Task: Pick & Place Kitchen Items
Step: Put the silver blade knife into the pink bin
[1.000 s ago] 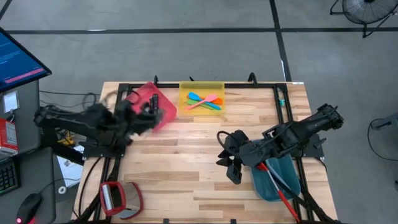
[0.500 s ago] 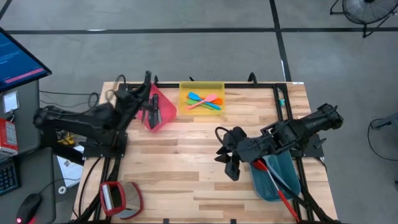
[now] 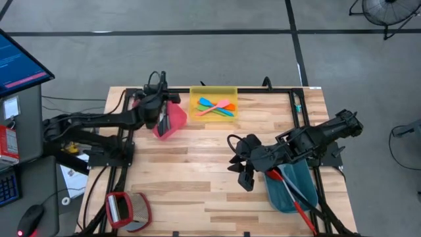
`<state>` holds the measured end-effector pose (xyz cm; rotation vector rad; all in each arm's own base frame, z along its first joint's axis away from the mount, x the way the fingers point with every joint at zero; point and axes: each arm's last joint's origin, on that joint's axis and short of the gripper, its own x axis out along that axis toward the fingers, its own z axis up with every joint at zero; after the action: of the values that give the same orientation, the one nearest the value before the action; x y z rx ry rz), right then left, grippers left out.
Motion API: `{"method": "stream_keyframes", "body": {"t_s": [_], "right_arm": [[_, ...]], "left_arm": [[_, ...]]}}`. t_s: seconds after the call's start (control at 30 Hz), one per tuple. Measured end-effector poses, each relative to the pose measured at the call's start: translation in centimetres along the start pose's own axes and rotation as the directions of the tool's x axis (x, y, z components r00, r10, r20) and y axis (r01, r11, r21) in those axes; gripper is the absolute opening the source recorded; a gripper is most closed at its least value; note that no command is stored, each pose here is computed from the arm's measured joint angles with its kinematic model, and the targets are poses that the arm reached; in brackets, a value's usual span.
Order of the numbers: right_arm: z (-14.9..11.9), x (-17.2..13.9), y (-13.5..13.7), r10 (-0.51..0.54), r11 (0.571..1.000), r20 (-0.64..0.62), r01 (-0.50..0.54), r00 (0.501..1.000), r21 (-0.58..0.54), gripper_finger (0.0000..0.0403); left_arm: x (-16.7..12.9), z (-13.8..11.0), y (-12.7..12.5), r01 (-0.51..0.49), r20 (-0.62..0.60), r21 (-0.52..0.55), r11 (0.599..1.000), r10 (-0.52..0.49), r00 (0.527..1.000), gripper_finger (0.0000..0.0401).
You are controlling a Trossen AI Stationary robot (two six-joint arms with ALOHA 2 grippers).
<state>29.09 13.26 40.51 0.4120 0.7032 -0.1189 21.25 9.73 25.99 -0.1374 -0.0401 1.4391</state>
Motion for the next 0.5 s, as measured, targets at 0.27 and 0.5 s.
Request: {"method": "stream_keyframes", "body": {"t_s": [0.27, 0.5], "right_arm": [[-0.1, 0.0, -0.1, -0.008, 1.000, -0.010, 0.008, 1.000, -0.003, 0.0123], [0.0, 0.1, -0.3, -0.017, 1.000, -0.013, 0.017, 1.000, 0.000, 0.0123]], "left_arm": [[3.5, -3.7, 2.2, -0.098, -0.217, -0.028, 0.995, 0.089, 0.972, 0.0066], [5.1, -6.4, 2.3, -0.109, -0.317, 0.031, 0.994, 0.114, 0.941, 0.0066]]}}
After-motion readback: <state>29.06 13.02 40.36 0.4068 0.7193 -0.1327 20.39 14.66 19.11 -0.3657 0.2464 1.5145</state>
